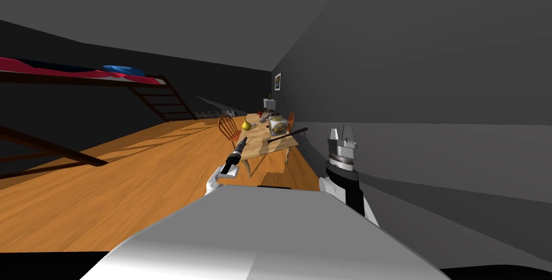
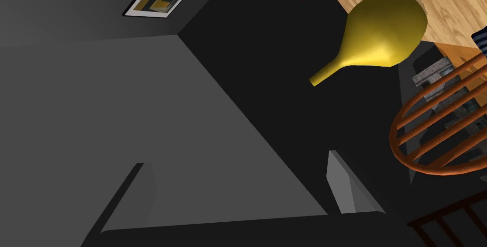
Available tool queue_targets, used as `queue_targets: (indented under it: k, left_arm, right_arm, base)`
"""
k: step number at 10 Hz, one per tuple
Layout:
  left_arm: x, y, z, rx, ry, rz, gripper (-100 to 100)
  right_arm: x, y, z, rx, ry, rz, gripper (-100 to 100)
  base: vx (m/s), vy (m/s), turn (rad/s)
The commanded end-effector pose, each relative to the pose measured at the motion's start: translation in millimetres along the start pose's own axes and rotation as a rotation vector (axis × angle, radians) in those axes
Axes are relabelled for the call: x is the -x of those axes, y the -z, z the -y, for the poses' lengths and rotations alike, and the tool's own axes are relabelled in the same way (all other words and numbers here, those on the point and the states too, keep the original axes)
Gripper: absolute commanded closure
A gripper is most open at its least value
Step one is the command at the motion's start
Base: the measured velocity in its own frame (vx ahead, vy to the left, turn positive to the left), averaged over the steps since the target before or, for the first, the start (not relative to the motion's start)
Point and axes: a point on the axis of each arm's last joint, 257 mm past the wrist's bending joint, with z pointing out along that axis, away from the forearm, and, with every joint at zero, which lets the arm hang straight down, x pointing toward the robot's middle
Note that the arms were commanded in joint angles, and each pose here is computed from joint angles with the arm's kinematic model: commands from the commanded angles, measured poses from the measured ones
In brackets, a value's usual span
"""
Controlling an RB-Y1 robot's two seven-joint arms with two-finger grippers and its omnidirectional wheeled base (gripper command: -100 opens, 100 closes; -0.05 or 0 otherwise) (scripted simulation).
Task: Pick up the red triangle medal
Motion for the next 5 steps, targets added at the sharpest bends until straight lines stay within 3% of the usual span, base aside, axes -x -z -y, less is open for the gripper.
queue_targets:
  k: [1,3,5]
  left_arm:
    - [-8.4,2.0,-19,0.041,-0.020,-0.020,-100]
    - [-8.9,-2.9,-29,0.060,-0.050,-0.029,-100]
    - [-15.6,1.8,-42,0.087,-0.049,-0.043,-100]
  right_arm:
    - [0,0.0,0,0.000,0.000,0.000,0]
    - [0,0.0,0,0.000,0.000,0.000,0]
    - [0,0.0,0,0.000,0.000,0.000,0]
  base:
    - [0.018,-0.035,-0.005]
    - [0.013,-0.016,-0.004]
    - [0.012,-0.012,-0.004]
